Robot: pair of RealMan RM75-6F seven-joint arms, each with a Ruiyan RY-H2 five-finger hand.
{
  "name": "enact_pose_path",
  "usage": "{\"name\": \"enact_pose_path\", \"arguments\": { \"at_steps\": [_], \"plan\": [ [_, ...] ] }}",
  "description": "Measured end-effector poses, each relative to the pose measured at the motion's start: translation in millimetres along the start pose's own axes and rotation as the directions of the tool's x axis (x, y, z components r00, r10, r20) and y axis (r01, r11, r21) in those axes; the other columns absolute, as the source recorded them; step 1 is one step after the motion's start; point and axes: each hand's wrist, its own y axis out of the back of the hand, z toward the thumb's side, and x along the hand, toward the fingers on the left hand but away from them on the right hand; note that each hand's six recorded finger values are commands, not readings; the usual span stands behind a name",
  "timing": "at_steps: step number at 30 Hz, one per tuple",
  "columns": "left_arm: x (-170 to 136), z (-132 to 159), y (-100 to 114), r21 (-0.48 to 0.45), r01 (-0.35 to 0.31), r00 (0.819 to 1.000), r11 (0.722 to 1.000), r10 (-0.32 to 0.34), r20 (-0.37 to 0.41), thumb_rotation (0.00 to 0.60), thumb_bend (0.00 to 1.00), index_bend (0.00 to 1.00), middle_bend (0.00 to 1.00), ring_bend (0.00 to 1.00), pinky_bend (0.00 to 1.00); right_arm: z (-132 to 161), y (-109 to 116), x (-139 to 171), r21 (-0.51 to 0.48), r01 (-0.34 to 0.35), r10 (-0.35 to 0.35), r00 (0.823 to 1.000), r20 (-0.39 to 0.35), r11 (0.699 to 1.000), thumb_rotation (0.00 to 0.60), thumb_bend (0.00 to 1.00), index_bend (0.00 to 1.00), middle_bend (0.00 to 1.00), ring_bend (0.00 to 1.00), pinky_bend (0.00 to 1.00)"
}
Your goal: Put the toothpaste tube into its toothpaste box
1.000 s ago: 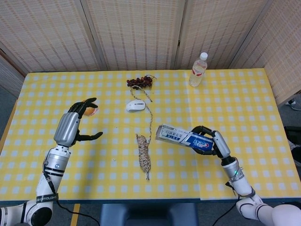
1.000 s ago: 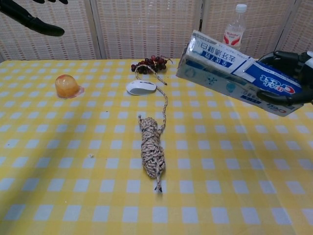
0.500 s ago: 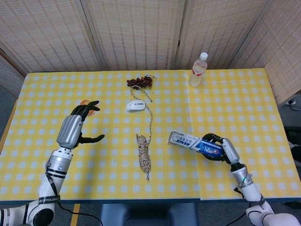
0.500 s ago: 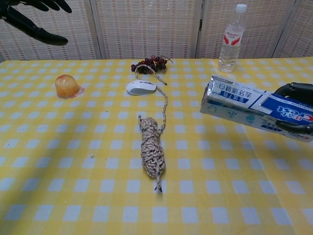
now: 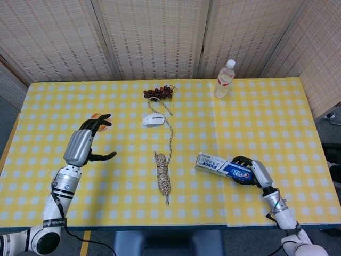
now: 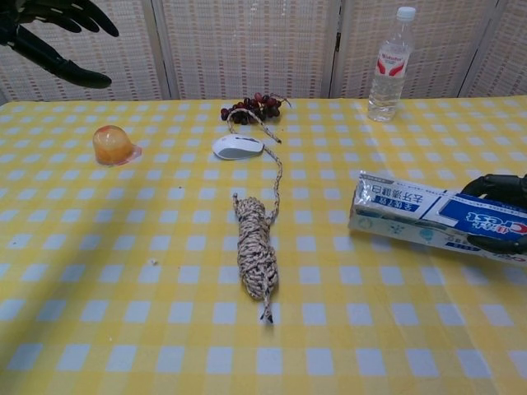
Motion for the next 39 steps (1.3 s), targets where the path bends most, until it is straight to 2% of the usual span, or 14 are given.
{"name": "enact_pose_path", "arguments": {
  "at_steps": [2,4,7,9,12,17,24,28,31,34,37,39],
  "plan": [
    [0,-3,0,-0.001,0.003,1.0,1.0,-0.003,-0.003,0.6,0.12,0.16,0.31,0.22,0.17,-1,-1,0,0.009,-0.011,0.011,1.0,0.004,1.0,0.6,0.29,0.49,0.34,0.41,0.43],
    [0,-5,0,-0.001,0.004,1.0,1.0,-0.004,-0.003,0.6,0.12,0.16,0.31,0.22,0.17,-3,-1,1,0.023,-0.021,0.021,1.0,0.01,1.0,0.6,0.29,0.42,0.28,0.36,0.36],
    [0,-6,2,-0.004,0.002,1.0,1.0,-0.002,-0.002,0.6,0.12,0.16,0.31,0.22,0.17,-6,2,1,0.055,-0.039,0.037,0.999,0.026,0.998,0.6,0.29,0.19,0.12,0.22,0.23],
    [-1,-6,3,-0.007,0.0,1.0,1.0,-0.001,-0.003,0.6,0.12,0.16,0.31,0.22,0.17,-8,5,2,0.076,-0.045,0.042,0.998,0.037,0.996,0.6,0.29,0.09,0.06,0.16,0.17],
    [-3,-7,4,-0.008,0.001,1.0,1.0,-0.001,-0.006,0.6,0.12,0.16,0.31,0.22,0.17,-10,10,3,0.104,-0.05,0.045,0.998,0.045,0.993,0.6,0.29,0.01,0.0,0.1,0.08],
    [-6,-11,6,0.009,0.002,1.0,1.0,-0.002,-0.014,0.6,0.12,0.15,0.31,0.21,0.16,-7,24,7,0.183,-0.055,0.049,0.998,0.036,0.982,0.6,0.29,0.0,0.0,0.03,0.0],
    [-18,-22,10,0.053,-0.011,1.0,0.999,0.012,-0.023,0.6,0.12,0.15,0.31,0.19,0.13,14,49,20,0.233,-0.027,0.034,0.999,-0.025,0.972,0.6,0.29,0.0,0.0,0.0,0.0],
    [-38,-40,11,0.118,0.012,0.999,0.993,-0.007,-0.044,0.6,0.12,0.14,0.26,0.15,0.09,33,66,32,0.286,-0.009,0.023,0.999,-0.045,0.958,0.6,0.29,0.0,0.0,0.0,0.0],
    [-60,-60,14,0.202,0.038,0.996,0.979,-0.02,-0.088,0.6,0.12,0.13,0.23,0.12,0.05,50,79,44,0.365,-0.003,0.013,1.0,-0.025,0.931,0.6,0.29,0.0,0.0,0.0,0.0],
    [-85,-81,22,0.317,0.027,0.992,0.948,0.015,-0.127,0.6,0.12,0.12,0.2,0.09,0.04,71,86,58,0.457,0.012,-0.018,1.0,0.008,0.889,0.6,0.29,0.0,0.0,0.0,0.0],
    [-120,-107,36,0.408,-0.001,0.981,0.913,0.081,-0.179,0.6,0.12,0.12,0.19,0.08,0.03,89,94,74,0.578,0.029,-0.072,0.996,0.052,0.815,0.6,0.29,0.0,0.0,0.0,0.0],
    [-144,-123,44,0.445,-0.013,0.969,0.895,0.12,-0.215,0.6,0.12,0.12,0.19,0.08,0.03,96,104,88,0.671,0.033,-0.122,0.989,0.086,0.741,0.6,0.29,0.0,0.0,0.0,0.0]
  ]
}}
